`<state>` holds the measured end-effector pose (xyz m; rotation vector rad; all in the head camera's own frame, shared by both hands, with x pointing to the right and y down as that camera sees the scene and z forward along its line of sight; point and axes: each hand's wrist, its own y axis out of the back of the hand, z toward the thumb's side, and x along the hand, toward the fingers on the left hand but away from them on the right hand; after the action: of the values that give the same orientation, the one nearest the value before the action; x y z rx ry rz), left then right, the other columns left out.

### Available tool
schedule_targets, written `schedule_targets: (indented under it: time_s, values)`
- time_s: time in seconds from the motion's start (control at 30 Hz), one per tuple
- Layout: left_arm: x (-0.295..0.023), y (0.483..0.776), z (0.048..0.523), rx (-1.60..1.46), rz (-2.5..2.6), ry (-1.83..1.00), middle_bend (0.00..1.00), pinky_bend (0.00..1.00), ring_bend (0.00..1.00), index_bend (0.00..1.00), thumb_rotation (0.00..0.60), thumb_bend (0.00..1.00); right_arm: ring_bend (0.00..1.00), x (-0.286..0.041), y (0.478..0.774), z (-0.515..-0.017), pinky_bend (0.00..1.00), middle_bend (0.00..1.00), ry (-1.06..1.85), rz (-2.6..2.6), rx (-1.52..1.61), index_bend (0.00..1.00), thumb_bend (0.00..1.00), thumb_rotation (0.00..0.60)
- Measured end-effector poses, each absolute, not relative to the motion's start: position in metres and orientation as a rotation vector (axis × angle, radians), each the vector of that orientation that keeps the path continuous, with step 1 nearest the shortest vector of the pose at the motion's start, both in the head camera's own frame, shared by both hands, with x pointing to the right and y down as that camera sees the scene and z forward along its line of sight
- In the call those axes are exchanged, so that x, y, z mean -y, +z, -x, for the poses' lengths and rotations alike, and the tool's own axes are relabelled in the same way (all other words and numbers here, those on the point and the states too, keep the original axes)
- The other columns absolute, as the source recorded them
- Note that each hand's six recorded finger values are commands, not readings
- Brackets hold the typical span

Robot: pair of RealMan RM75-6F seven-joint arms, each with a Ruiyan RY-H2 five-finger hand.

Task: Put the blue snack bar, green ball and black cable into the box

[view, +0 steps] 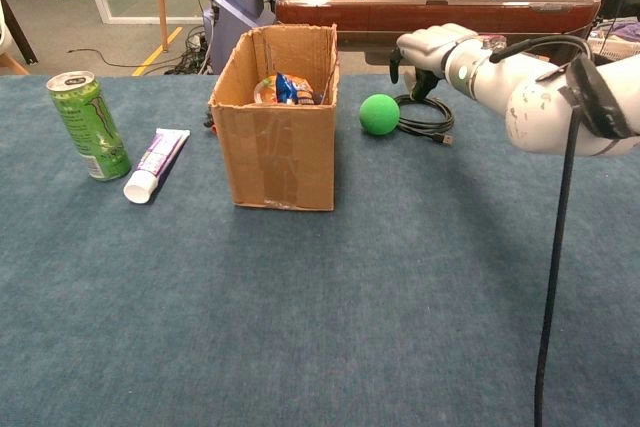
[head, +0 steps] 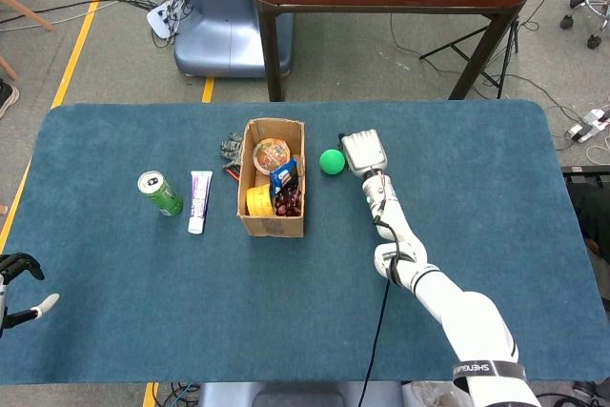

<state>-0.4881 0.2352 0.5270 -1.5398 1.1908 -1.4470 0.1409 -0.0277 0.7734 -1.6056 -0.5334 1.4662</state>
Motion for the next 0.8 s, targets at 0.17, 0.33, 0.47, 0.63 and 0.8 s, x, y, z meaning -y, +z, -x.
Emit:
schedule_targets:
  time_s: [0.17, 0.33, 0.47, 0.63, 0.8]
  values:
    - [-0.236, 0.527, 0.488, -1.189, 1.543, -1.446, 0.46, 0.68, 0.37, 0.57, 0.6, 0.08, 1.0, 0.025, 0.78, -0.137, 1.0, 1.0, 1.481, 1.622, 0.52, 0.32, 0.83, 0.6]
    - [-0.236, 0.527, 0.488, -1.19, 1.544, -1.445, 0.46, 0.68, 0.37, 0.57, 0.6, 0.08, 1.0, 0.023, 0.784, -0.133, 1.0, 1.0, 1.489, 1.635, 0.508, 0.32, 0.83, 0.6]
    - [-0.236, 0.527, 0.489, -1.191, 1.543, -1.446, 0.46, 0.68, 0.37, 0.57, 0.6, 0.08, 1.0, 0.021, 0.786, -0.132, 1.0, 1.0, 1.487, 1.634, 0.491, 0.32, 0.83, 0.6]
    - [-0.236, 0.527, 0.488, -1.187, 1.542, -1.446, 0.46, 0.68, 0.37, 0.57, 0.6, 0.08, 1.0, 0.019, 0.787, -0.135, 1.0, 1.0, 1.47, 1.621, 0.472, 0.32, 0.83, 0.6]
    - [-0.236, 0.529, 0.487, -1.178, 1.544, -1.451, 0.46, 0.68, 0.37, 0.57, 0.6, 0.08, 1.0, 0.016, 0.786, -0.141, 1.0, 1.0, 1.452, 1.615, 0.459, 0.32, 0.83, 0.6]
